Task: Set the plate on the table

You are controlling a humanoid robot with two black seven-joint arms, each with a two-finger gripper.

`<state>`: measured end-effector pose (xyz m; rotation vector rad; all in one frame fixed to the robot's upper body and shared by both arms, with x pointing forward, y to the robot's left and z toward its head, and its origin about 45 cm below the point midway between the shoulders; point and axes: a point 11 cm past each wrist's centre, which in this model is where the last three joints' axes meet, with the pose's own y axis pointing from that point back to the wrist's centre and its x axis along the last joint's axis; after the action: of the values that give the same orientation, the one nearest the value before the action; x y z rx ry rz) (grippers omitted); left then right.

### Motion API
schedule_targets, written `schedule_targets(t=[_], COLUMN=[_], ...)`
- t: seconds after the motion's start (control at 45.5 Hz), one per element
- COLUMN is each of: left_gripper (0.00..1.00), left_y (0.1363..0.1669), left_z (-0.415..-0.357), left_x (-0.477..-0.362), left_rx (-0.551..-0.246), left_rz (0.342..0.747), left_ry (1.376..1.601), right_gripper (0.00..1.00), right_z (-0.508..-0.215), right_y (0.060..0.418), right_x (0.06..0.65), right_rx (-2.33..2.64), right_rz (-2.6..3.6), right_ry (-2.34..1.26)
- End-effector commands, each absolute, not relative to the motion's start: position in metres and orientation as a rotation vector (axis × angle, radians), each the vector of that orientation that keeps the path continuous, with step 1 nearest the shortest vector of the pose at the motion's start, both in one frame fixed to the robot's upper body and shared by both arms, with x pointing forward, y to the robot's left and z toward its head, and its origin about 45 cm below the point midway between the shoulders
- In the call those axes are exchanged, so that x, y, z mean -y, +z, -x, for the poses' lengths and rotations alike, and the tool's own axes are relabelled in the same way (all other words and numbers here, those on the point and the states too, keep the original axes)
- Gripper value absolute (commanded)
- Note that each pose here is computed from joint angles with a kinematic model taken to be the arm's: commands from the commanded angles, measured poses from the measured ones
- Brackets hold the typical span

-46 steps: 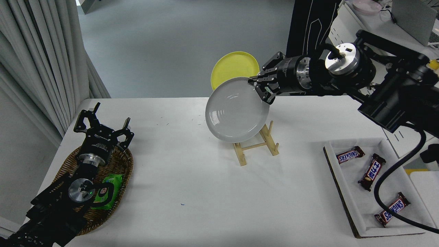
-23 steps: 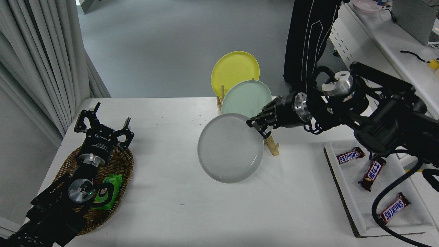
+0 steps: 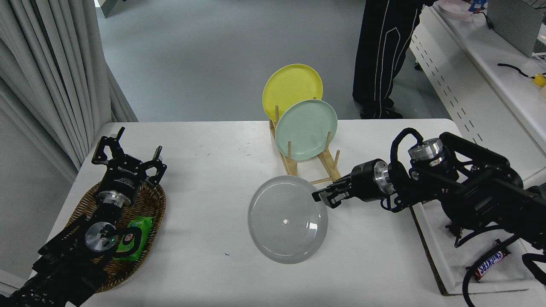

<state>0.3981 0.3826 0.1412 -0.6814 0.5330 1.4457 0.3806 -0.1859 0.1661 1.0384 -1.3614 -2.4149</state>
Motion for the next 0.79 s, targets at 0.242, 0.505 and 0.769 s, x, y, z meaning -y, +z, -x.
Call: schedule_targets(t=[0.242,0.505,0.769], left_gripper=[1.0,1.0,1.0], left_y=[0.1414,0.1414,0.1416], left_z=[-0.398,-0.398,-0.3982], left_x=[-0.383,-0.383,-0.382], left_rx=[-0.532,-0.532,-0.532], left_rz=[0.683,0.683,0.683], left_ry=[1.446,1.446,1.446], right_gripper=[0.0,0.0,0.0], right_z=[-0.36,-0.353,-0.34], right_y=[0.109,0.087,0.077], right_x=[0.166,0.156,0.153], right_rx=[1.327,1.362,1.363], right_rz=[-0.82,-0.735,-0.661], right_ry=[-2.544,-2.524,-2.482])
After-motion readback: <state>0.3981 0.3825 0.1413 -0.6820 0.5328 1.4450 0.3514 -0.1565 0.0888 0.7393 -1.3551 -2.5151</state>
